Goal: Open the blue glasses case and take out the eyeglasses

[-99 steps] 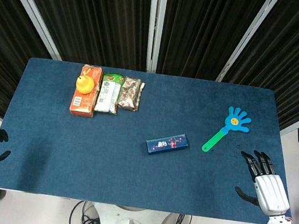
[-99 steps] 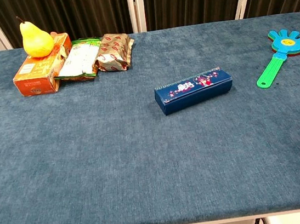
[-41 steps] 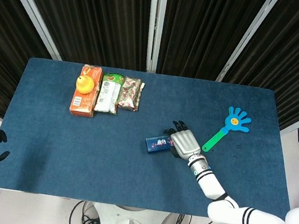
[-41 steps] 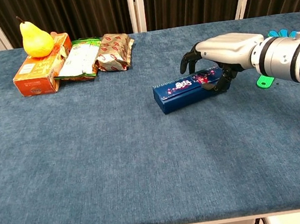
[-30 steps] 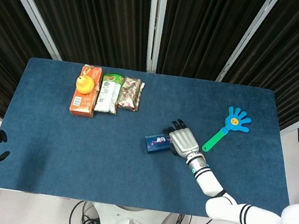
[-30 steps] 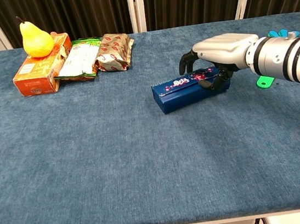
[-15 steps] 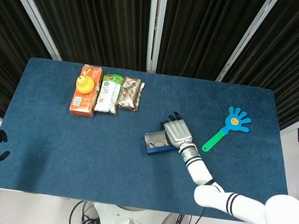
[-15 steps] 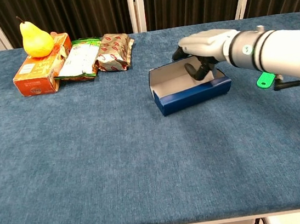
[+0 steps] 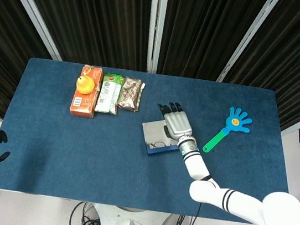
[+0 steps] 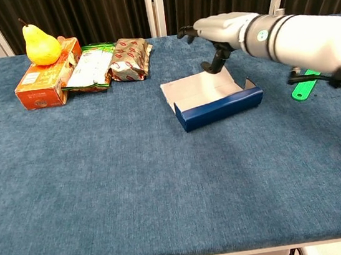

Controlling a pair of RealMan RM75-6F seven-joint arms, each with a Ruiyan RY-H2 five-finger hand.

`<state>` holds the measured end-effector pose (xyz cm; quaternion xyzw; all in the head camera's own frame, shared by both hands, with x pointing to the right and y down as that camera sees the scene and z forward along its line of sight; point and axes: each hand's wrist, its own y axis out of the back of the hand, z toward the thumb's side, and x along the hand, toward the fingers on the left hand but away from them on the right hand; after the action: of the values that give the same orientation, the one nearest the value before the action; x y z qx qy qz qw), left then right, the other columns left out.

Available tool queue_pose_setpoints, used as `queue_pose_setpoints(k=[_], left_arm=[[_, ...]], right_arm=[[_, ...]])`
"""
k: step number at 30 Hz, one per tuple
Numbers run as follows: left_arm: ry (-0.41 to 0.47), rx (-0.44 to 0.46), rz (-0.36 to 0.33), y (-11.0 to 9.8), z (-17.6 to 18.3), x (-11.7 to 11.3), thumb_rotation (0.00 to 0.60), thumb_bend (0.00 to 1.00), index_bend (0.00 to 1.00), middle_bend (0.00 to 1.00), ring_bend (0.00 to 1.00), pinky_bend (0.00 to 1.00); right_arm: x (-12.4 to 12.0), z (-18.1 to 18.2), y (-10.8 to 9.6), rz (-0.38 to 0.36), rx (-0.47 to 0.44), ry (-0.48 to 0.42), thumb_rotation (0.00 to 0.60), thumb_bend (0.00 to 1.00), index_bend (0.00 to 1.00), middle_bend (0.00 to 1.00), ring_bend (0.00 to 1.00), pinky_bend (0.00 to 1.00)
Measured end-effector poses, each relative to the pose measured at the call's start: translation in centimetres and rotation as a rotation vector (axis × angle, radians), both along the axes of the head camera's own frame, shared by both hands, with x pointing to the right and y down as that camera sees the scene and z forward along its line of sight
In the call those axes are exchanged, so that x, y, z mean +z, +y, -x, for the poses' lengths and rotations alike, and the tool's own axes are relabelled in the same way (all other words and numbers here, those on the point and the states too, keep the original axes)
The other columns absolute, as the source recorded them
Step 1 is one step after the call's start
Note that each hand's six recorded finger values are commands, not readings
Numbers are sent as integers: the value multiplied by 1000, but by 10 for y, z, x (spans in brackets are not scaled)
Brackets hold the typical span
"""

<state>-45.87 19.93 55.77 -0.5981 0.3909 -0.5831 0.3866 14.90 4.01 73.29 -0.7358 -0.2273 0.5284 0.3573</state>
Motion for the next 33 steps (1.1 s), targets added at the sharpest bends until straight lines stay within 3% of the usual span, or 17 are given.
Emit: queue_pose_setpoints(k=[7, 19, 26, 33], left_arm=[[-2, 0, 0, 0, 0, 0, 600, 164, 538, 534, 391, 517], [-5, -4, 0, 0, 0, 0, 600, 164, 538, 534, 391, 517], [-4, -2, 1, 0, 0, 0, 600, 164, 538, 534, 391, 517], [-3, -2, 1, 0, 0, 0, 600, 164, 538, 534, 391, 517]], right_arm=[[-17, -47, 30, 69, 3, -50, 600, 766, 2, 296, 9, 0], [-11, -65, 74, 182, -74, -81, 600, 785, 69, 336, 13, 0], [-26, -64, 106, 230, -132, -131, 600, 785, 71, 341, 14, 0], [-42, -39, 140, 270, -243, -221, 600, 784, 71, 313, 14, 0]])
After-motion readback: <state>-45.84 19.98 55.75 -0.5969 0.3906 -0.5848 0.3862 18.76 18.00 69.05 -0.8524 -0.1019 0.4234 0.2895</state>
